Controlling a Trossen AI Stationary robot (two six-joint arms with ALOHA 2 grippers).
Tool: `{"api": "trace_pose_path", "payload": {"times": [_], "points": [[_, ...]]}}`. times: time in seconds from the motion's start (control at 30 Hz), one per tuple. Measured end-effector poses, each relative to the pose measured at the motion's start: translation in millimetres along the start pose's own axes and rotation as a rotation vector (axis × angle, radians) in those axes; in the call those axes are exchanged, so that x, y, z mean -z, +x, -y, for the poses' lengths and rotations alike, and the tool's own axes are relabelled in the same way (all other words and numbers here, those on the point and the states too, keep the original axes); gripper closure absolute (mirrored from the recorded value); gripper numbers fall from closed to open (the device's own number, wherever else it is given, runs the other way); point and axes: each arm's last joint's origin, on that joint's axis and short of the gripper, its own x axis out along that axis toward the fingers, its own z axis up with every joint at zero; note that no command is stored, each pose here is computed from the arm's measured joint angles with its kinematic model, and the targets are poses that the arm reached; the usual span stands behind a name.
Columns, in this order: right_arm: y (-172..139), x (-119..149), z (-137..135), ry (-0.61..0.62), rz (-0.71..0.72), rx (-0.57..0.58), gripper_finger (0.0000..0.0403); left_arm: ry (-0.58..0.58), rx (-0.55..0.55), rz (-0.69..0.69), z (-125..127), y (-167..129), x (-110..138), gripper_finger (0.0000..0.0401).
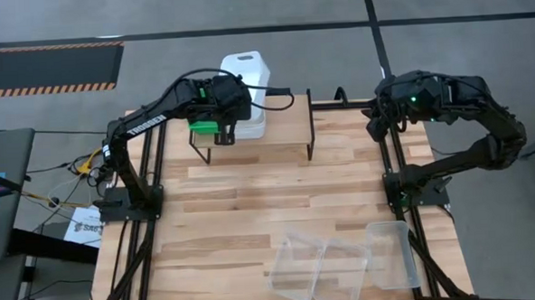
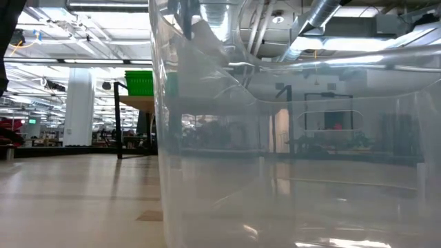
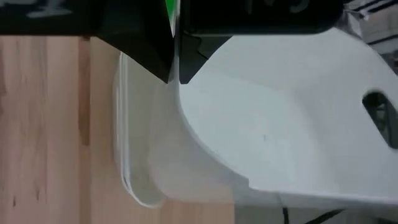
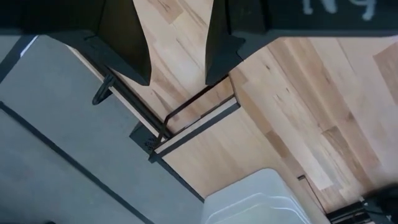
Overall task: Stack baskets on shelf by color
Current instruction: Stack the white bin on top of the white bin on the shelf
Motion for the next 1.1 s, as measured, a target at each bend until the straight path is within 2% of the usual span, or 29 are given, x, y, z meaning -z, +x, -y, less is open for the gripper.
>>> {"api": "trace_pose_path", "payload": {"times": [0.23, 0.43, 0.6, 0.83, 1.0, 1.1], "points": [[3.4, -3.2, -0.5, -0.009, 0.006, 0.007, 0.0228, 0.086, -0.066, -0.053, -1.5, -0.2, 2.1, 0.0401], [7.7, -5.1, 2.0, -0.002, -0.007, 0.029, 0.0228, 0.038, -0.087, -0.057, -0.7, -0.9, 1.3, 0.0401], [10.8, -6.4, 2.7, -0.012, -0.017, 0.042, 0.0228, 0.043, -0.071, -0.033, 2.0, -6.9, -0.8, 0.0401], [15.3, -8.3, 4.8, -0.024, -0.031, 0.063, 0.0228, -0.069, -0.037, 0.05, 1.2, -26.4, -2.5, 0.0401], [19.1, -8.5, 3.0, -0.02, -0.066, -0.002, 0.0228, -0.067, -0.094, 0.031, 4.8, -30.9, -3.8, 0.0401], [19.5, -8.7, 3.1, -0.018, -0.069, -0.006, 0.0228, -0.059, -0.064, 0.04, 8.3, -32.1, -4.7, 0.0401]]}}
